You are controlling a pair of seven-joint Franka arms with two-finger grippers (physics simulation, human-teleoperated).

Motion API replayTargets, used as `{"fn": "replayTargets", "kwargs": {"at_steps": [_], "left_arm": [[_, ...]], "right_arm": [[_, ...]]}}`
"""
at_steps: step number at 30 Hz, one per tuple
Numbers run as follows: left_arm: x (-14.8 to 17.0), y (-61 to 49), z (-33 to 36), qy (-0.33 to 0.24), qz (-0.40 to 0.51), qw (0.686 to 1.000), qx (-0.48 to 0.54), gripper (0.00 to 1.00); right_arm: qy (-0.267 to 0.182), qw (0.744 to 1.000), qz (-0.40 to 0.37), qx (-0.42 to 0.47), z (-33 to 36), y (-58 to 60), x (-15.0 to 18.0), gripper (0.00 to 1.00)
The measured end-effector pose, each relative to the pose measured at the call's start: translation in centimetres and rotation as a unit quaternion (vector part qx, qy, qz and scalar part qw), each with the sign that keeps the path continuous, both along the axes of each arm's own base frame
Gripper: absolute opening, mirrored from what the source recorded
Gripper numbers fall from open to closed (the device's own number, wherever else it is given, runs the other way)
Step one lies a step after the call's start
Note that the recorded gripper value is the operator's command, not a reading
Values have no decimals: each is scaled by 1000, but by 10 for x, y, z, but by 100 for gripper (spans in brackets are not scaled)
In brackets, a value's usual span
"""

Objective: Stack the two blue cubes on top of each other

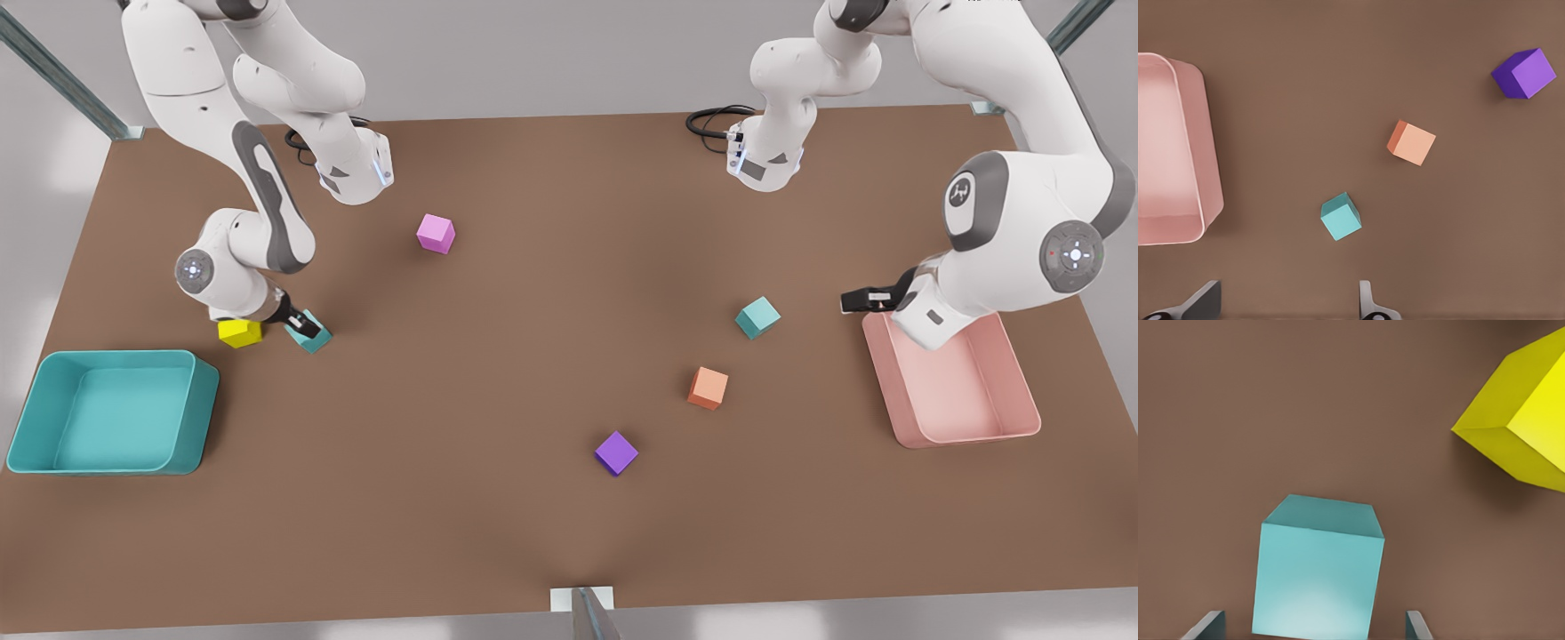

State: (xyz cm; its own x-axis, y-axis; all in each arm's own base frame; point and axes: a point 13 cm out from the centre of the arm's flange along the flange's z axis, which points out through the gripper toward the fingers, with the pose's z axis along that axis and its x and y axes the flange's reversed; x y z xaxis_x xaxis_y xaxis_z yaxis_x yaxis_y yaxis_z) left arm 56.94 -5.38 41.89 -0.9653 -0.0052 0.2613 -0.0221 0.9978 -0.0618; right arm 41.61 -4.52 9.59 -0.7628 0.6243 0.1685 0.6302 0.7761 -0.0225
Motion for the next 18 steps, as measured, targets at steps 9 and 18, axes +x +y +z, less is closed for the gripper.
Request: {"fn": "replayTargets", "kwargs": {"at_steps": [9,18], "left_arm": [[0,0,-4,4,0,1000,0,100],[-1,0,-3,5,0,1000,0,100]], "right_arm": [[-4,1000,1,2,-9,0,1,100],[9,1000,3,2,-36,-1,-5,100]]}}
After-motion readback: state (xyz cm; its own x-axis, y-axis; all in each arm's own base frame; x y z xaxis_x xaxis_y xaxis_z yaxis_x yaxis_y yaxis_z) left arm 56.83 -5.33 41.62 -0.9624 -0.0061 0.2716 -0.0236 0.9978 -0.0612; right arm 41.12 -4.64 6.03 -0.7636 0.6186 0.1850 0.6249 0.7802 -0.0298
